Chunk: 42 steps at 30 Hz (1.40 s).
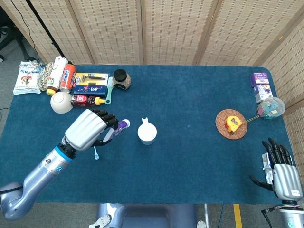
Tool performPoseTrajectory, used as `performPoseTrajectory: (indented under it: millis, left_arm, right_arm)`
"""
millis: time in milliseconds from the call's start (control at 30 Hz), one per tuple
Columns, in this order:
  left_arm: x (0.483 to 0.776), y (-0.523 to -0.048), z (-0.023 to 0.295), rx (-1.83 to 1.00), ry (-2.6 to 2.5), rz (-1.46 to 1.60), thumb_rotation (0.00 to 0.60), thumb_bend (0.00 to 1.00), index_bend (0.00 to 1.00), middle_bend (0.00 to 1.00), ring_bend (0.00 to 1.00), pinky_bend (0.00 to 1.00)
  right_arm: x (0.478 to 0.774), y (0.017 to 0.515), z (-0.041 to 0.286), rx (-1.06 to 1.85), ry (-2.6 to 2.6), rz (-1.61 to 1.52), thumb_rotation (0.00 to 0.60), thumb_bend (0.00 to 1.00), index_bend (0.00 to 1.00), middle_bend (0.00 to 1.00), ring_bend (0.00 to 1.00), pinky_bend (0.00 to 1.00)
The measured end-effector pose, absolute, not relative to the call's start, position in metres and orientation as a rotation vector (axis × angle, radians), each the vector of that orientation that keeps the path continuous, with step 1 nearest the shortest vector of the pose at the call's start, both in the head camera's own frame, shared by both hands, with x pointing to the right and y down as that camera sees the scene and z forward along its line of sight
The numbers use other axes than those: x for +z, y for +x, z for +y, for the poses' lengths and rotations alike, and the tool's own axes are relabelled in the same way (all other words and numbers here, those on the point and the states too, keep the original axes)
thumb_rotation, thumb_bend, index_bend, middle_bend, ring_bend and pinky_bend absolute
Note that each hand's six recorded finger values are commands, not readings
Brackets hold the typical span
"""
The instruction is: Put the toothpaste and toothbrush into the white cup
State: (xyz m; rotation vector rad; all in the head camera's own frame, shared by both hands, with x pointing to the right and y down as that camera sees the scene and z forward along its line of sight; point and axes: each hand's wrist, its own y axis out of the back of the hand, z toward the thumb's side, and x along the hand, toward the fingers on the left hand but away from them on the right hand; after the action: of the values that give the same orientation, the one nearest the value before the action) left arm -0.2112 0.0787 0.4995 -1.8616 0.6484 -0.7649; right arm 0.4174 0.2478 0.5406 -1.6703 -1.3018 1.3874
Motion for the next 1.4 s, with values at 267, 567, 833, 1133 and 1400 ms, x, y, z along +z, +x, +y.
performPoseTrajectory:
  millis: [267,567,833,1133,1400]
  left_arm:
    - [0.527,-0.185,0.077,-0.819,-2.020,0.661,0.600,0.82,0.75,0.56,0.53,0.66]
    - [0.551,-0.150,0.077,-0.807,-2.096,0.661,0.600,0.82,0.75,0.56,0.53,0.66]
    - [0.561,-0.141,0.076,-0.829,-2.096,0.653,0.600,0.82,0.75,0.56,0.53,0.66]
    - [0.583,-0.138,0.076,-0.881,-2.099,0.650,0.600,0.81,0.74,0.55,0.48,0.66]
    - [0.610,-0.134,0.079,-0.927,-2.114,0.645,0.600,0.80,0.66,0.45,0.38,0.62]
  right_arm:
    - [0.541,0.421,0.247,1.398,-1.662,-1.310,0.600,0.00,0.00,0.00,0.00,0.01]
    - [0.543,0.425,0.247,1.412,-1.662,-1.312,0.600,0.00,0.00,0.00,0.00,0.01]
    - [0.544,0.427,0.246,1.419,-1.658,-1.316,0.600,0.00,0.00,0.00,0.00,0.01]
    - [0.547,0.426,0.247,1.423,-1.667,-1.308,0.600,0.00,0.00,0.00,0.00,0.01]
    - [0.548,0.426,0.247,1.429,-1.671,-1.305,0.600,0.00,0.00,0.00,0.00,0.01]
